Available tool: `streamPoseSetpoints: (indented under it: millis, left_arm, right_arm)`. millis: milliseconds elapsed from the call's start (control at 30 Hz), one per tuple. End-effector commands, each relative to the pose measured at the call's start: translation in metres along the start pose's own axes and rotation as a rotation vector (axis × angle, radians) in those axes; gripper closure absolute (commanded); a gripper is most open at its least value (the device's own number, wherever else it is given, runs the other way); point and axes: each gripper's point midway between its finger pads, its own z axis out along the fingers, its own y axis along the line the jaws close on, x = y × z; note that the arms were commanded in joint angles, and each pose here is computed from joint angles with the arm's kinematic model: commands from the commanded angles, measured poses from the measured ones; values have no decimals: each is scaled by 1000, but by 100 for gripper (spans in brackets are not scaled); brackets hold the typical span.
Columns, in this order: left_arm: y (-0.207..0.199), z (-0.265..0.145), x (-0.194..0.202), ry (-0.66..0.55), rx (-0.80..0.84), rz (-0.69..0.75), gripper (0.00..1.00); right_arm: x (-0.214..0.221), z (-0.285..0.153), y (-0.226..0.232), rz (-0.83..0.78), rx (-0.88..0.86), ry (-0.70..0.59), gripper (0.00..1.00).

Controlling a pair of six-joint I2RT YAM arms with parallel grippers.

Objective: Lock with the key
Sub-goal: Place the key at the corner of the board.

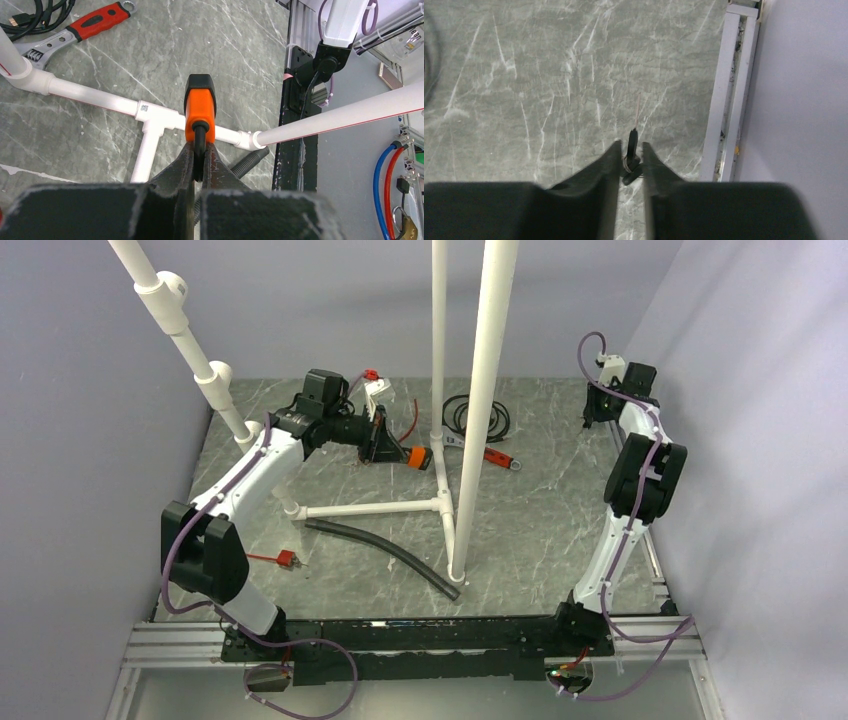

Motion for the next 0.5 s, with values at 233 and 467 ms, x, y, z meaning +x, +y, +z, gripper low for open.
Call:
streamPoseSetpoints:
  millis: [233, 467]
  left_arm:
    - [-10, 0, -18, -24, 23, 1, 100]
    - [-6, 11, -15, 20, -13, -141, 100]
  right_arm:
    - [-75, -51, 37, -21, -163, -187, 41]
    - [-89, -131, 153, -112, -517, -313, 9]
